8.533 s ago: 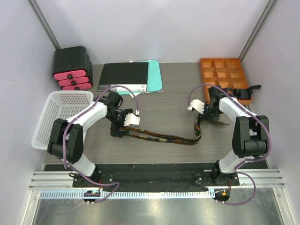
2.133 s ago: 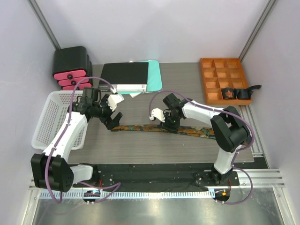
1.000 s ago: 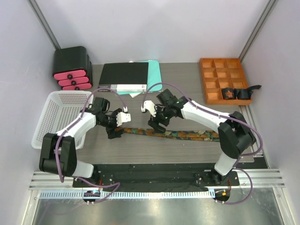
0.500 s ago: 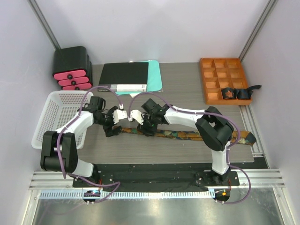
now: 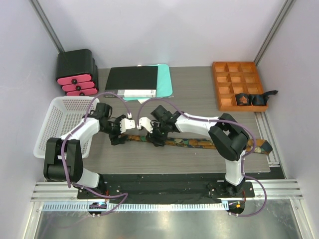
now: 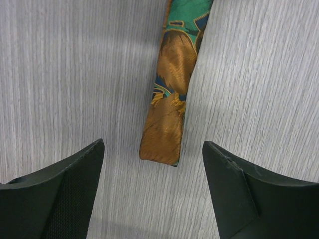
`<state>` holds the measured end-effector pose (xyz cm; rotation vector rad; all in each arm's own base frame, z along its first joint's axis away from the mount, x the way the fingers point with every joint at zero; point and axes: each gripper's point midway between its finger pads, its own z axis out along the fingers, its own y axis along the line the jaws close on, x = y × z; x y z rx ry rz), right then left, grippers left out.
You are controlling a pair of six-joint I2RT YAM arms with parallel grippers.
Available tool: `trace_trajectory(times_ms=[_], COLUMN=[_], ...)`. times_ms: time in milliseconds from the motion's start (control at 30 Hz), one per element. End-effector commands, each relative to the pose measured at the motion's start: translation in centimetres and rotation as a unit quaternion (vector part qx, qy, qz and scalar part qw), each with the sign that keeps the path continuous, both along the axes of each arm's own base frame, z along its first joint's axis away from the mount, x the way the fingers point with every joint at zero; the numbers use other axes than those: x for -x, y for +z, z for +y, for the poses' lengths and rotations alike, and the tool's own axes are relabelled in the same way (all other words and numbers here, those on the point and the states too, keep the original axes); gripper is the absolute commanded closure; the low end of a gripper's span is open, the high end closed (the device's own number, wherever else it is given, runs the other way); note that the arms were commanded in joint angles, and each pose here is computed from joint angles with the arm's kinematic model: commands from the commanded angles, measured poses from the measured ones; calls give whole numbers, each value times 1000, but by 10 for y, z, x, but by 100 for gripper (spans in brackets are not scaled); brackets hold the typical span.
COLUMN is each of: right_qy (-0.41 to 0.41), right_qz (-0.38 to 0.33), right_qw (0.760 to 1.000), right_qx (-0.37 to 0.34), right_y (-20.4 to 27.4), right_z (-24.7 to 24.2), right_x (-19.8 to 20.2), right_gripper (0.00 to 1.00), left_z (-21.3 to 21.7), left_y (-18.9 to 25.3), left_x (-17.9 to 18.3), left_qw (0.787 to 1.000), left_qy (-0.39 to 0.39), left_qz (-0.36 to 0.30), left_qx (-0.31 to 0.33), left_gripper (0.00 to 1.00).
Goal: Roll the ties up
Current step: Roll the tie at the center of the board.
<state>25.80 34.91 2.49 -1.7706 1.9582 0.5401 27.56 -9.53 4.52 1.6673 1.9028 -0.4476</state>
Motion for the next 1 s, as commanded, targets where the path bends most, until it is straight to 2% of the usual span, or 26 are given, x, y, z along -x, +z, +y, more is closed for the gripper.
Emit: trace_trajectory(times_ms=[0, 100, 233, 267, 333, 400, 433, 467, 500, 533, 567, 600, 633, 733, 767, 800, 833, 867, 900, 933, 967], right_qy=[-21, -46, -96, -109, -147, -187, -223, -251, -311, -354, -366, -347, -358, -378, -400, -394, -408, -433, -406, -413, -416], right_qz=[-12, -16, -3, 2, 24, 15, 32, 22, 10, 27, 34, 107, 160, 197, 245, 259, 301, 366, 377, 415, 431], right_qw=[997, 992, 983, 980, 970, 957, 946, 933, 917, 898, 884, 887, 867, 850, 826, 808, 789, 738, 721, 703, 688], right_qx=[-80, -115, -155, -168, -194, -219, -233, -258, -252, -259, -289, -285, -308, -310, -311, -352, -348, -367, -416, -404, -409], right_y=[66, 96, 126, 135, 149, 170, 179, 204, 200, 207, 237, 223, 231, 207, 200, 208, 186, 188, 203, 178, 175], right_z=[21, 27, 34, 35, 41, 44, 47, 53, 50, 51, 56, 58, 57, 44, 42, 45, 34, 38, 43, 45, 49], right_x=[1, -4, -8, -10, -12, -26, -31, -45, -66, -76, -91, -98, -107, -120, -113, -117, -100, -93, -94, -79, -75], right_gripper=[33, 30, 30, 30, 33, 38, 40, 42, 40, 28, 21, 15, 14, 39, 46, 46, 46, 52, 58, 61, 75], left_z=[3, 6, 7, 7, 7, 7, 6, 6, 6, 6, 6, 6, 6, 6, 6, 7, 7, 7, 7, 6, 7], left_y=[-6, -8, -10, -10, -10, -10, -9, -9, -8, -7, -7, -6, -5, -1, 0, 0, 0, 0, 0, 0, 0], left_x=[6, 7, 10, 9, 9, 10, 10, 10, 9, 7, 7, 5, 2, -1, 0, 0, 0, 2, 2, 2, 2], left_qw=[999, 999, 999, 999, 999, 999, 999, 999, 999, 999, 999, 999, 1000, 1000, 1000, 1000, 1000, 1000, 1000, 1000, 1000], left_qy=[-32, -41, -47, -47, -49, -51, -50, -51, -49, -44, -43, -41, -30, -18, -17, -16, -17, -23, -25, -26, -27], left_qz=[0, -4, 0, 0, 0, 1, 1, 0, -2, -4, -5, -7, -8, -4, 0, 1, -1, -1, 0, 0, 0], left_qx=[-7, -13, -15, -16, -16, -15, -14, -13, -11, -9, -8, -7, -3, 4, 5, 4, 3, 3, 3, 4, 2], left_gripper=[21, 24, 37, 37, 38, 38, 38, 38, 38, 37, 37, 36, 36, 36, 36, 36, 36, 36, 37, 38, 39])
